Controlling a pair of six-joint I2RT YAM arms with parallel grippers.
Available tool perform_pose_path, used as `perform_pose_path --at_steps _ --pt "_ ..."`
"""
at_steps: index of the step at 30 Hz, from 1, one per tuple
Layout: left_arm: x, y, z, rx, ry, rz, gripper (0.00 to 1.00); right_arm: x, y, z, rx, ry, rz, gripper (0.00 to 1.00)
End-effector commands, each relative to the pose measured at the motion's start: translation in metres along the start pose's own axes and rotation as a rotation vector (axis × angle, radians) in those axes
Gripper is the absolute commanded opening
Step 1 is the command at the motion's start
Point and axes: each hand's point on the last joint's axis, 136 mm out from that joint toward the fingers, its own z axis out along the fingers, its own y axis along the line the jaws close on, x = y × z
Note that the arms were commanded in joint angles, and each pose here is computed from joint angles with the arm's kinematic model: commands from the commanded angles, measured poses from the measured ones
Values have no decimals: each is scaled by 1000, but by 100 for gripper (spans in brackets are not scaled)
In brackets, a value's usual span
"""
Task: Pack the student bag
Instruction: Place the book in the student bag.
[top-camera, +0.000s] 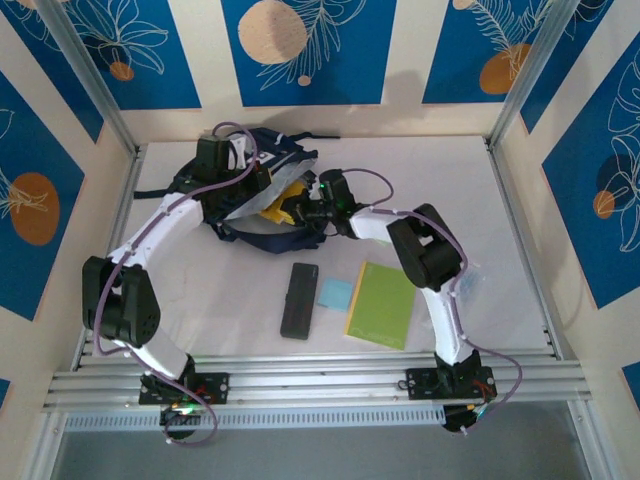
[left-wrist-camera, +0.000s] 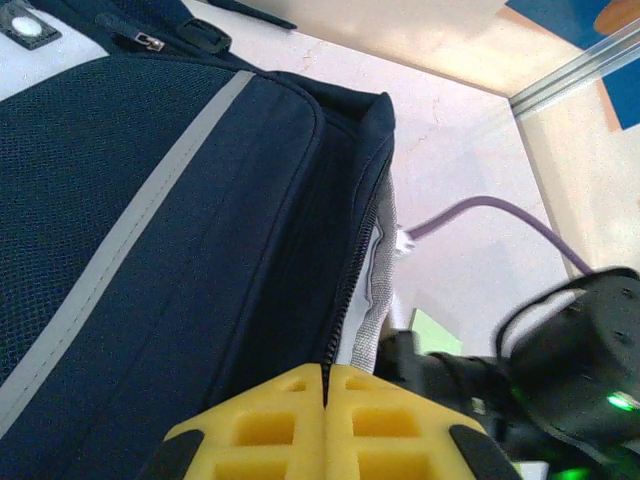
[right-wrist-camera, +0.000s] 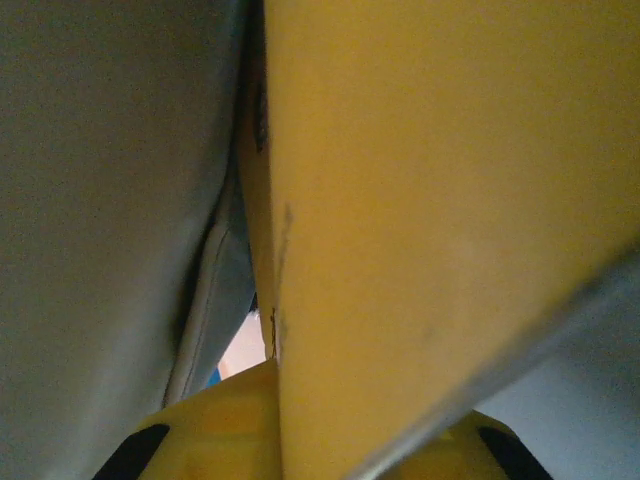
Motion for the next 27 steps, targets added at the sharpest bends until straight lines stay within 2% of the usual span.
perform_pose_path --at_steps 1,6,10,16,21,27 --pt "-27 -29 -23 103 -103 31 0 -3 56 21 -116 2 -87 0" --pt "-26 -27 -27 82 -107 38 0 -21 34 43 -78 -16 1 2" --pt "-24 -17 -30 35 -126 43 0 -24 29 36 -51 -7 20 27" --pt "-20 -3 -22 7 -128 23 0 -14 30 -1 4 -21 2 61" --pt "-13 8 -14 -18 -119 13 0 1 19 -37 74 -14 4 67" --pt "5 19 -4 -23 -87 -17 0 25 -5 -95 191 -22 -57 68"
